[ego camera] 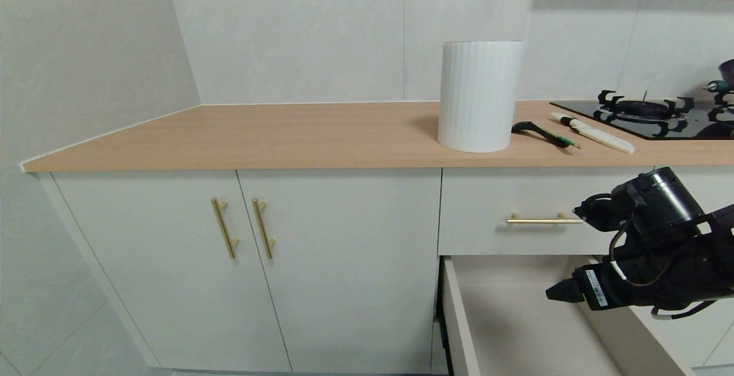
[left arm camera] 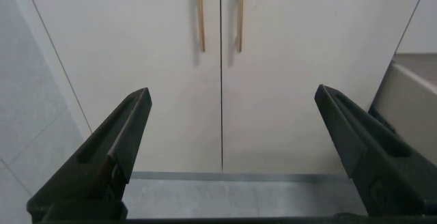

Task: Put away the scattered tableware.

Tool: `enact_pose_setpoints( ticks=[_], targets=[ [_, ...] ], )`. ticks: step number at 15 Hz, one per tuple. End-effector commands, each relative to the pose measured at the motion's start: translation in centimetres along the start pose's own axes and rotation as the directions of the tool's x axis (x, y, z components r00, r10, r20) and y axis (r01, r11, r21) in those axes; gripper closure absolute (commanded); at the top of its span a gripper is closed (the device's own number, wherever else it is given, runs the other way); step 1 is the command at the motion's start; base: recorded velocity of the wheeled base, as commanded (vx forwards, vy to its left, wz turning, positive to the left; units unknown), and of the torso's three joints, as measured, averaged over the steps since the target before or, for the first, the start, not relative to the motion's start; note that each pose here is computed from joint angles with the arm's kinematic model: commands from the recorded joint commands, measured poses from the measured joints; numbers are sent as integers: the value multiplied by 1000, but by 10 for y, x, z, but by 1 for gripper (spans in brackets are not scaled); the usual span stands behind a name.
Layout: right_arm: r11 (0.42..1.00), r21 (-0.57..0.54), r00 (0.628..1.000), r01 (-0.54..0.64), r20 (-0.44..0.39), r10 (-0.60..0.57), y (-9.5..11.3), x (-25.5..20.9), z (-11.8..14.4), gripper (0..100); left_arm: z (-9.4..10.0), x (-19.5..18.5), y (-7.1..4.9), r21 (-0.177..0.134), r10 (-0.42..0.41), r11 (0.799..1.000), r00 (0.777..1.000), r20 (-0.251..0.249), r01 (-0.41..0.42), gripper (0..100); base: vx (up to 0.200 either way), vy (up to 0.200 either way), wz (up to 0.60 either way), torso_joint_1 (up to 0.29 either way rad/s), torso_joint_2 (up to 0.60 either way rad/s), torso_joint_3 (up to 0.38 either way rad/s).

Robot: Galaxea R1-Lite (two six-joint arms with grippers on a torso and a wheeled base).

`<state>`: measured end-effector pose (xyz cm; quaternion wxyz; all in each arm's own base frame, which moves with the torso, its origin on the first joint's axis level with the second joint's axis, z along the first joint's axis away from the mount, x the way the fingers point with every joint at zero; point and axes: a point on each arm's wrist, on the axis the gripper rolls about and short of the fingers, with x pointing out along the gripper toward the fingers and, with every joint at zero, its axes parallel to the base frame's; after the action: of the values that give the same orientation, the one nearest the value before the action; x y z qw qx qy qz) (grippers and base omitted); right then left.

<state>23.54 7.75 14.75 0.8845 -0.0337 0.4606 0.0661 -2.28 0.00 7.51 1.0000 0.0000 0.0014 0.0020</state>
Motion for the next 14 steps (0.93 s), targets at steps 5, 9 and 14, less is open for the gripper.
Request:
enact_pose_setpoints(
  ticks=[5, 9, 14],
  targets=[
    [1000, -1, 1000, 1, -6, -1, 0, 2, -1, 0, 0, 0, 0, 0, 1, 1000, 1000, 0, -1, 0, 0, 0, 0, 159, -457, -286],
    [1000, 0, 1000, 3, -5, -3, 0, 1, 0, 0, 0, 0, 0, 0, 1, 1000, 1000, 0, -1, 0, 0, 0, 0, 183, -477, -289],
    [1000, 4, 997, 7, 81, -7, 1, -7, 8, 0, 0, 0, 0, 0, 1, 1000, 1000, 0, -1, 0, 0, 0, 0, 99, -241, -141]
  ],
)
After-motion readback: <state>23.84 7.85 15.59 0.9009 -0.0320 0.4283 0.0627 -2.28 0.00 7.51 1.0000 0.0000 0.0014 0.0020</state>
